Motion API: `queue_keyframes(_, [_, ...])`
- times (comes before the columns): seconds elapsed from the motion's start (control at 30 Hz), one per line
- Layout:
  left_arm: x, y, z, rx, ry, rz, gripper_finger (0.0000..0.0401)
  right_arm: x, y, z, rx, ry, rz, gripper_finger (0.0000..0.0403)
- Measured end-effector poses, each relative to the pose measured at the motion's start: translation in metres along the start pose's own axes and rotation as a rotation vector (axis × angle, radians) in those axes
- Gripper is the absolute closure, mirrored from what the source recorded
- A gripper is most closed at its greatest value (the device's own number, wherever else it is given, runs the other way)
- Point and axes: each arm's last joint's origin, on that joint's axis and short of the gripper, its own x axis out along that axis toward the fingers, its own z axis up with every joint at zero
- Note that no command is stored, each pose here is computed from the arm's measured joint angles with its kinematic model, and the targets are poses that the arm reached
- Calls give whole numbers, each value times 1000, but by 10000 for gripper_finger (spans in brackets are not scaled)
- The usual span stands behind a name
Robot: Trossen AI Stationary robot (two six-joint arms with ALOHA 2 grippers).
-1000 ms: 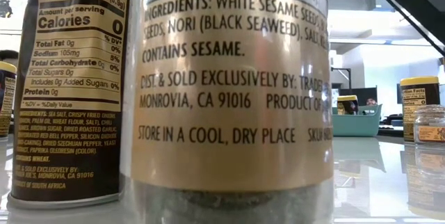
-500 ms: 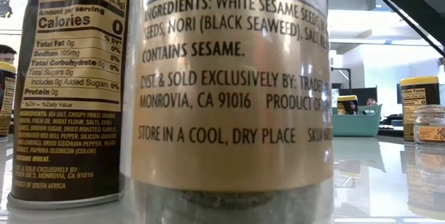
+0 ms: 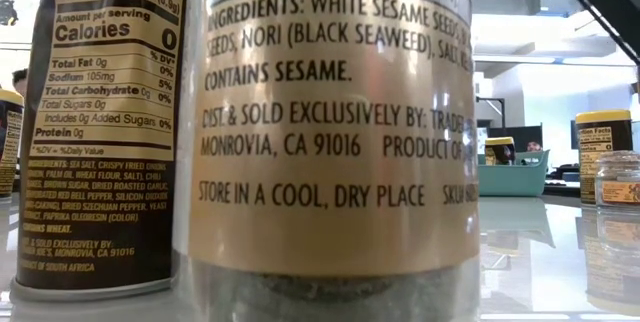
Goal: Sort spices by type
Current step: Put the center yellow seasoning into the light blue bin
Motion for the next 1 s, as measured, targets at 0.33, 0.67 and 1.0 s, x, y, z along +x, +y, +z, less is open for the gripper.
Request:
queue_keyframes(0.33, [1, 3, 1, 96, -7, 44, 28, -41, -72, -28, 169, 19, -140, 160])
queue_keyframes(0.67, [5, 15, 3, 90, -12, 128, 28, -53, -144, -110, 498, -32, -180, 160])
queue_keyframes(1.0, [8, 25, 5, 65, -17, 187, 28, -62, -200, -158, 604, -58, -245, 160])
